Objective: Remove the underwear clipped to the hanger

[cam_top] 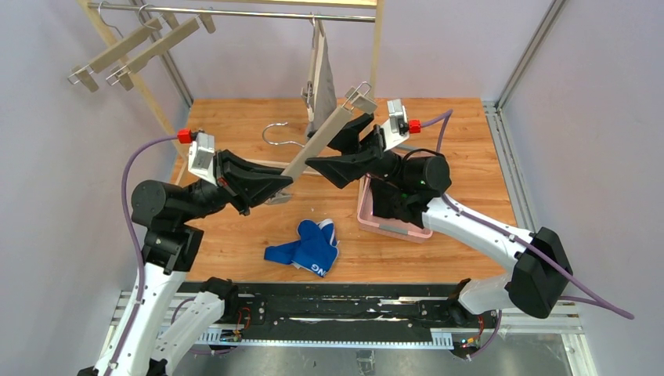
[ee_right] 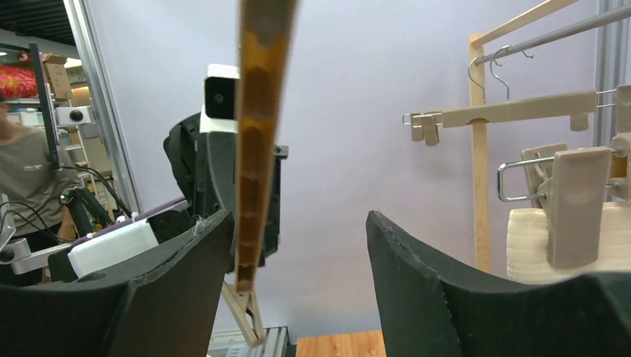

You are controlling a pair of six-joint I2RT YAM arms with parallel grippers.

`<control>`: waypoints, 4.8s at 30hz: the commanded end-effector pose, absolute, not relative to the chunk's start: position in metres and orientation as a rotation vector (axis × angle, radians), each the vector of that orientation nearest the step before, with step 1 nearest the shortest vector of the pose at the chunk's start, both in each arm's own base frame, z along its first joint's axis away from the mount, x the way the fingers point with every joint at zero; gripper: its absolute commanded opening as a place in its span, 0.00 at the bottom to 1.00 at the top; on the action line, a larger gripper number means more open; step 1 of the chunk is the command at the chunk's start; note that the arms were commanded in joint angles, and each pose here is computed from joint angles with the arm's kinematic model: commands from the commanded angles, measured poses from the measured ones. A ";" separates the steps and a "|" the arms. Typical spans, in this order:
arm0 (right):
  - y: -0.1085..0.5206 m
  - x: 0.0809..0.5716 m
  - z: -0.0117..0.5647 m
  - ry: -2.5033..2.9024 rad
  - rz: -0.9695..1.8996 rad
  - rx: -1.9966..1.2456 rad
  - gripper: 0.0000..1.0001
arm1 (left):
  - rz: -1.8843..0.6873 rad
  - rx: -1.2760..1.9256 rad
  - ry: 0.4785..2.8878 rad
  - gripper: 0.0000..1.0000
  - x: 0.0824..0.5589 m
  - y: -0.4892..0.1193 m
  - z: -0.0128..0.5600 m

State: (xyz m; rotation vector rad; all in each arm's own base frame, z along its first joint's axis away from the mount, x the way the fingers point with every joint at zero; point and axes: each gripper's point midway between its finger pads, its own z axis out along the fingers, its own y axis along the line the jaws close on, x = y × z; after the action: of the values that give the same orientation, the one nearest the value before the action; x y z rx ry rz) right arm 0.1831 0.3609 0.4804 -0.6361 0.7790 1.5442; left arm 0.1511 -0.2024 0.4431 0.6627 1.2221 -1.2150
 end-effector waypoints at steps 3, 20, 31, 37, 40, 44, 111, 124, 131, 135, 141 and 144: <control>0.373 0.178 0.469 0.814 1.534 -0.725 0.67 | -1.231 0.684 1.134 0.00 0.125 -0.197 0.471; 0.379 0.178 0.302 1.415 1.085 -1.063 0.69 | -0.814 0.532 1.315 0.00 0.115 -0.142 0.460; 0.360 0.153 0.187 1.713 0.778 -1.292 0.70 | -0.218 0.045 1.575 0.00 0.115 -0.015 0.433; 0.370 0.148 0.154 1.754 0.631 -1.383 0.73 | -0.031 -0.051 1.753 0.00 0.126 0.012 0.392; 0.376 0.150 0.137 1.782 0.612 -1.398 0.73 | 0.000 -0.044 1.809 0.00 0.136 0.011 0.372; 0.378 0.158 0.106 1.849 0.532 -1.412 0.73 | 0.000 -0.012 1.842 0.00 0.155 0.002 0.361; 0.132 0.335 0.159 2.155 -0.002 -0.375 0.00 | -0.241 0.105 1.658 0.00 0.400 -0.018 0.502; 0.129 0.327 0.126 2.274 -0.012 -0.359 0.01 | -0.324 0.104 1.655 0.00 0.420 -0.018 0.493; 0.129 0.314 0.132 2.288 0.037 -0.327 0.01 | -0.341 0.111 1.680 0.00 0.426 -0.019 0.483; 0.129 0.307 0.135 2.277 0.066 -0.318 0.01 | -0.344 0.106 1.688 0.00 0.424 -0.020 0.479; 0.124 0.299 0.135 2.274 0.065 -0.320 0.01 | -0.330 0.073 1.691 0.06 0.416 -0.017 0.476; 0.123 0.296 0.134 2.277 0.058 -0.324 0.01 | -0.314 0.061 1.688 0.16 0.411 -0.015 0.476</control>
State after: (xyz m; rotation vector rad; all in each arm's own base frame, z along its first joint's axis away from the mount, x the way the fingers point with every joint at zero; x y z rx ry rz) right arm 0.3015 0.1303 0.1365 -0.3516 2.2622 0.0618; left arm 0.4212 -0.0192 0.4697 0.0882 1.7091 -0.3333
